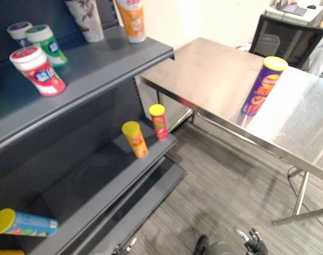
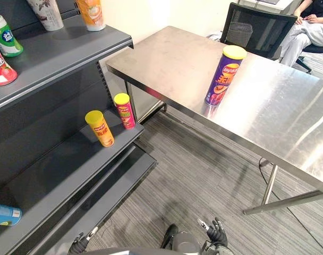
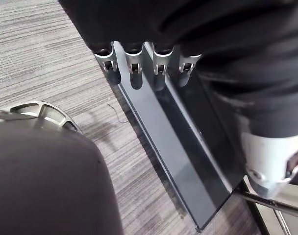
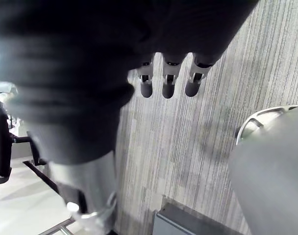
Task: Put the gum and the chips on the shelf.
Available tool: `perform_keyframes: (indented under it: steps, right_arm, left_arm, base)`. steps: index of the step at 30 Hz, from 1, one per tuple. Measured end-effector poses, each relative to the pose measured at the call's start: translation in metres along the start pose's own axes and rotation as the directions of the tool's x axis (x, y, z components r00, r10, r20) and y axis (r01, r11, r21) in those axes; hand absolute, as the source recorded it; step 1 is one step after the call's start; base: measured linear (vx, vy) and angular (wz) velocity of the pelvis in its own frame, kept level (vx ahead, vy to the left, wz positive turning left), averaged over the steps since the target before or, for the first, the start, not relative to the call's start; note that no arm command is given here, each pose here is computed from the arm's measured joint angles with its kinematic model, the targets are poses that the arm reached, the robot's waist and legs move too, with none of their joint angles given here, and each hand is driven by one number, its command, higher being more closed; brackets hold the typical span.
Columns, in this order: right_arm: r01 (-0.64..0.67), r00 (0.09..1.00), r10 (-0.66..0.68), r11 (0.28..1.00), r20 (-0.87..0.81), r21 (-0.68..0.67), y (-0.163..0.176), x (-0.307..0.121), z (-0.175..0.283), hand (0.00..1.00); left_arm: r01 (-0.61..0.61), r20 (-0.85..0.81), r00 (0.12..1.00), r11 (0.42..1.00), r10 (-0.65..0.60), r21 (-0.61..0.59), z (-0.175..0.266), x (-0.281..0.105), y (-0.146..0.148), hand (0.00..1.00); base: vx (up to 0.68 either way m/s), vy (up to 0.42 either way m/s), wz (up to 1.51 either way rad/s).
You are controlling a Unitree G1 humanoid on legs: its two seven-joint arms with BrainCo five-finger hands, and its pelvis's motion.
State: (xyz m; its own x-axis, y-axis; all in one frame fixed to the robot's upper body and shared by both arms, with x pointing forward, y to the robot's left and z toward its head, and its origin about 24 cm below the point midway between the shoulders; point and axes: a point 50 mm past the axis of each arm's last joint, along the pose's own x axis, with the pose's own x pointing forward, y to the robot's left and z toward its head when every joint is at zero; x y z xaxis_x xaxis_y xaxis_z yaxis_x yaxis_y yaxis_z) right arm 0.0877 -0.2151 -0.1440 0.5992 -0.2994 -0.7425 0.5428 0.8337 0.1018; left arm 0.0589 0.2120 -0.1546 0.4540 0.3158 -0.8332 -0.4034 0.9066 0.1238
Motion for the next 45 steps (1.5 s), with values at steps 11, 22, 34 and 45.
perform_keyframes:
  steps: [11, 22, 34, 45]
  right_arm:
    - [0.066, 0.997, -0.067, 0.997, 0.031, 0.045, -0.011, -0.003, 0.001, 0.00]
    - [0.022, 0.993, -0.022, 1.000, 0.114, -0.004, -0.005, 0.008, 0.028, 0.00]
    - [-0.022, 0.998, 0.028, 0.994, 0.052, -0.110, -0.005, 0.006, 0.016, 0.00]
    - [-0.005, 1.000, 0.005, 1.000, -0.007, -0.031, 0.013, -0.004, -0.011, 0.00]
  left_arm:
    - [0.026, 0.013, 1.000, 1.000, -0.026, 0.017, 0.005, 0.003, -0.010, 0.00]
    - [-0.057, 0.033, 0.998, 0.996, 0.060, -0.075, 0.011, 0.004, -0.003, 0.00]
    - [-0.059, 0.046, 0.997, 0.996, 0.063, -0.072, 0.009, 0.003, -0.002, 0.00]
    - [-0.034, 0.038, 0.999, 0.999, 0.033, 0.031, 0.005, 0.002, 0.003, 0.00]
  base:
    - [-0.06, 0.028, -0.11]
    - [0.02, -0.106, -0.77]
    - [0.17, 0.099, -0.91]
    - [0.08, 0.200, -0.14]
